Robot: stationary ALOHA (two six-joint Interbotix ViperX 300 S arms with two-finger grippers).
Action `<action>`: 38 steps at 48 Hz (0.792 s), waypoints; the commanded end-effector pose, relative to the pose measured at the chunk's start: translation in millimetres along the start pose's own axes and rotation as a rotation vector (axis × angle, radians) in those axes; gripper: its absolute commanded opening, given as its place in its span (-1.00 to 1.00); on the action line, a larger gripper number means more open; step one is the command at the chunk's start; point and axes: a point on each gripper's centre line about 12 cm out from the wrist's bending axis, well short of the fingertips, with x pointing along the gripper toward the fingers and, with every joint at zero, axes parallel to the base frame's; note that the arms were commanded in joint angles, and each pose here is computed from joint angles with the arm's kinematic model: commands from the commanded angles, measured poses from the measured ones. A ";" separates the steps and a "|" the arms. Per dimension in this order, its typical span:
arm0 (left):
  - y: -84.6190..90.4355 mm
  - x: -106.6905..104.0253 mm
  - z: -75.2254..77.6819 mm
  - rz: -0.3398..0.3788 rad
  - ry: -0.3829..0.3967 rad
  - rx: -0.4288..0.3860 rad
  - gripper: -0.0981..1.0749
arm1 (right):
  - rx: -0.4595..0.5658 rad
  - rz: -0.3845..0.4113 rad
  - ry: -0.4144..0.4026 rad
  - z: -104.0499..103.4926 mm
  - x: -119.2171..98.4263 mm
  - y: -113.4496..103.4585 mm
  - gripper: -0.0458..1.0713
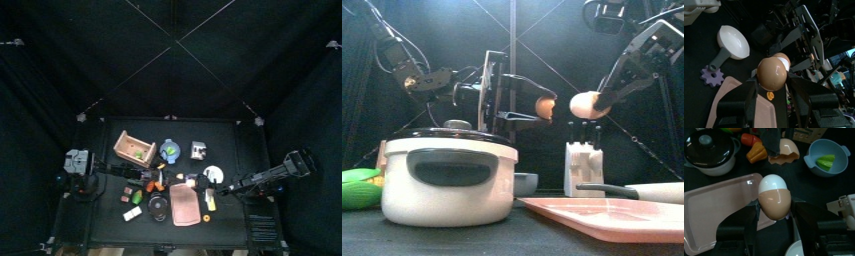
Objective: Peel half of eggshell and place in bowl
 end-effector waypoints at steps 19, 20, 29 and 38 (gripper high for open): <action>1.7 3.7 44.9 0.090 -0.156 -0.086 0.17 | 0.008 0.002 -0.033 8.7 -5.0 -2.4 0.22; 0.6 4.0 46.6 0.097 -0.149 -0.077 0.17 | 0.007 0.000 -0.031 8.1 -4.9 -2.7 0.22; -14.5 7.7 74.2 0.194 -0.044 0.030 0.17 | 0.008 -0.001 -0.020 3.6 -4.2 -3.2 0.22; -4.5 -4.6 111.2 0.329 0.015 0.148 0.17 | 0.009 -0.008 -0.002 -0.5 -0.8 -3.9 0.22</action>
